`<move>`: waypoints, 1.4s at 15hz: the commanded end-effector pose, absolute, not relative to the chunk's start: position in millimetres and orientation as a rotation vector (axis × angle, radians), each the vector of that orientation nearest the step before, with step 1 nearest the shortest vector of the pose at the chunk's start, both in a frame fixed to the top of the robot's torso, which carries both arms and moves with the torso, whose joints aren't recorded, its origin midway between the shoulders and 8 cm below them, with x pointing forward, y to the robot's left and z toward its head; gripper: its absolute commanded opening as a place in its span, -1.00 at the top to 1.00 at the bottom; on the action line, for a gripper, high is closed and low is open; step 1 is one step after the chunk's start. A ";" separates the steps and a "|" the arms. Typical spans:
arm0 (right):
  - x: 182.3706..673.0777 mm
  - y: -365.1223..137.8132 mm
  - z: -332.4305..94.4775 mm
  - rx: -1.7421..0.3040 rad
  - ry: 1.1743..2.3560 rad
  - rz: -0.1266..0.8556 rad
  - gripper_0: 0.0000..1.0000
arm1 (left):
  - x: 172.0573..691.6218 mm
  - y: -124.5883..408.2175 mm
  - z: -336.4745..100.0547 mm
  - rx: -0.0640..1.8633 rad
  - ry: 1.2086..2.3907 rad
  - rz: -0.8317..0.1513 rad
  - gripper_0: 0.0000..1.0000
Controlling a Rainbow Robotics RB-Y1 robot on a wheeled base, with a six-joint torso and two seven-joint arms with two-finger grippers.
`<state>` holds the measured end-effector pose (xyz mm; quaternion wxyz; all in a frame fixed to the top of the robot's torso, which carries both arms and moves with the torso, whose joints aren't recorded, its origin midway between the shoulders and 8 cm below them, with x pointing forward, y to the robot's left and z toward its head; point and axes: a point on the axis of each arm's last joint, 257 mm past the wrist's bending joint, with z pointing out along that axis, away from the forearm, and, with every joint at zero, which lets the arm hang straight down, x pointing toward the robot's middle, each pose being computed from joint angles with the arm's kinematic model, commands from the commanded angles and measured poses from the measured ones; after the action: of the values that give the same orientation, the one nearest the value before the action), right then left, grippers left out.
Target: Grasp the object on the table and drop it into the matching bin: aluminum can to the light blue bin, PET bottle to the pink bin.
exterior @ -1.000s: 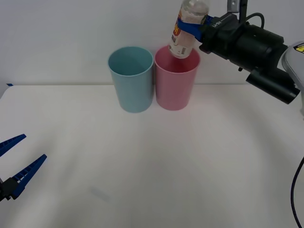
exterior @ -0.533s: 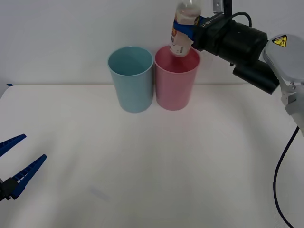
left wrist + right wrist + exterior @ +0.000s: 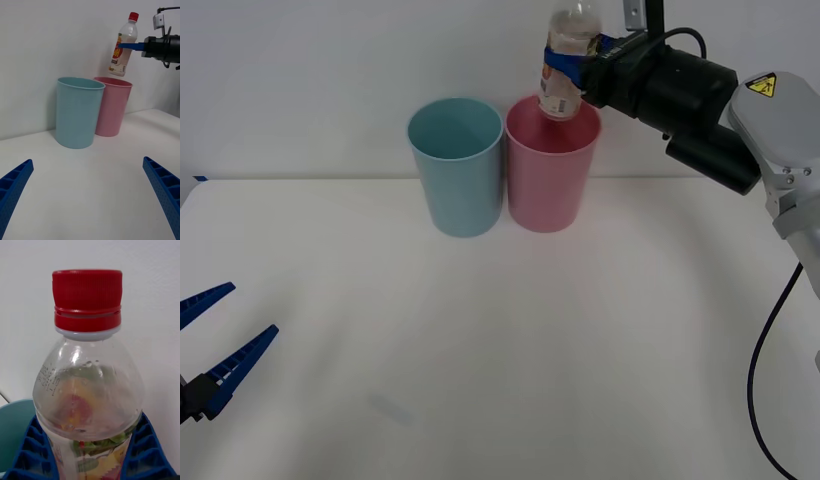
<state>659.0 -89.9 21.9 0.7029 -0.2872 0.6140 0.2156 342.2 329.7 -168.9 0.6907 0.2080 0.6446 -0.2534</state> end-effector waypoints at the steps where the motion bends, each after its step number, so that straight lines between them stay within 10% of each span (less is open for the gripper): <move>1: 658.9 -91.0 24.9 -0.634 1.358 0.482 -1.00 | 342.3 329.7 -168.9 0.465 1.441 -0.567 -1.00; 15: 563.9 23.4 22.5 -0.840 1.264 0.832 -1.00 | 342.3 329.7 -168.9 0.465 1.441 -0.567 -1.00; 21: 508.2 -16.7 0.9 -0.891 1.220 0.886 -1.00 | 342.3 329.7 -168.9 0.465 1.441 -0.567 -1.00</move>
<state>516.2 -10.8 4.8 0.6394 -0.3834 0.5401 0.3905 342.3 329.7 -168.9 0.6907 0.2079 0.6445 -0.2535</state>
